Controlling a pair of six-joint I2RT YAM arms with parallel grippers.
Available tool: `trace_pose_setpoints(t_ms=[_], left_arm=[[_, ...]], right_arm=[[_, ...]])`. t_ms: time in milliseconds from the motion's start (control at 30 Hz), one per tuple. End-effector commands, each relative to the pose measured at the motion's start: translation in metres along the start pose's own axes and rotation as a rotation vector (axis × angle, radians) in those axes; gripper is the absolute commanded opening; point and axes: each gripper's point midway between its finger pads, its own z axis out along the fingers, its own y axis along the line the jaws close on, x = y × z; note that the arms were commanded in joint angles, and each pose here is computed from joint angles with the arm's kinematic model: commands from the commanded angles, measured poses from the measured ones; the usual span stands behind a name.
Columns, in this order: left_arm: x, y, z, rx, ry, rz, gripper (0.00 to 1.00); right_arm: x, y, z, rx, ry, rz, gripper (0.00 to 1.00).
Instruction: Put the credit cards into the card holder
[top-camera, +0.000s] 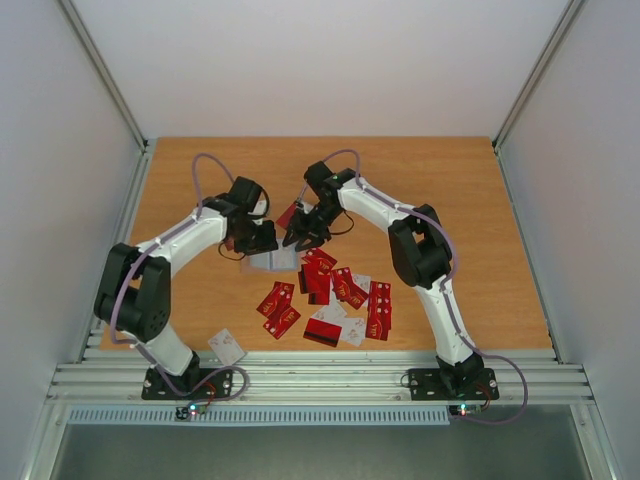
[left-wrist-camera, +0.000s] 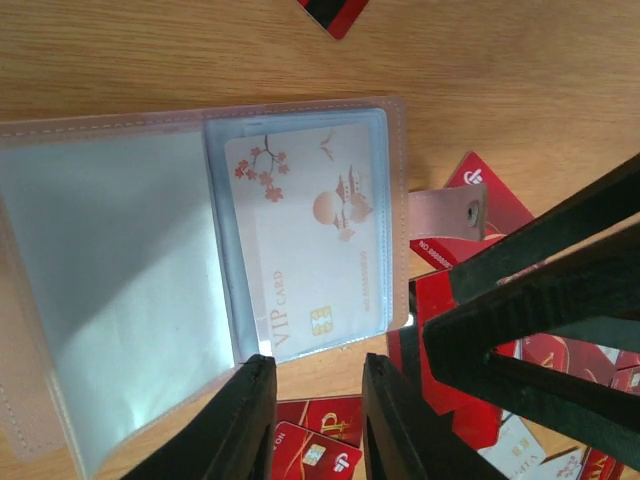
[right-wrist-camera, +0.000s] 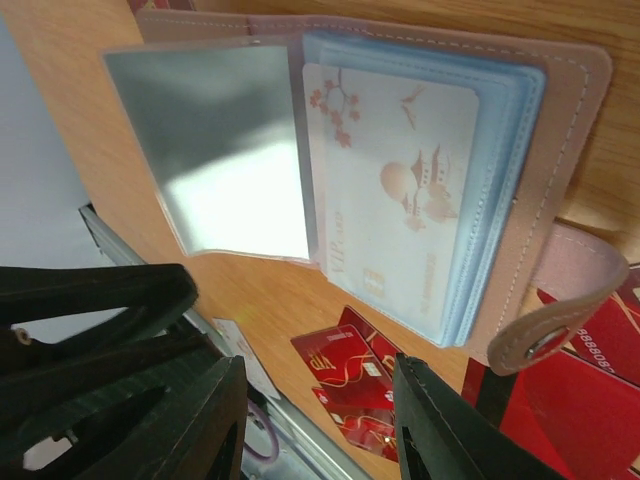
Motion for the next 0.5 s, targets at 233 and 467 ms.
trace_pose_setpoints(t_ms=[233, 467], left_arm=[[-0.007, 0.013, 0.016, -0.083, 0.032, 0.042, 0.07], [-0.011, 0.016, 0.024, -0.099, 0.044, 0.056, 0.0]], right_arm=[[-0.016, 0.009, -0.007, -0.061, -0.032, 0.04, 0.41], [-0.019, -0.001, 0.002, -0.071, -0.014, 0.071, 0.41]])
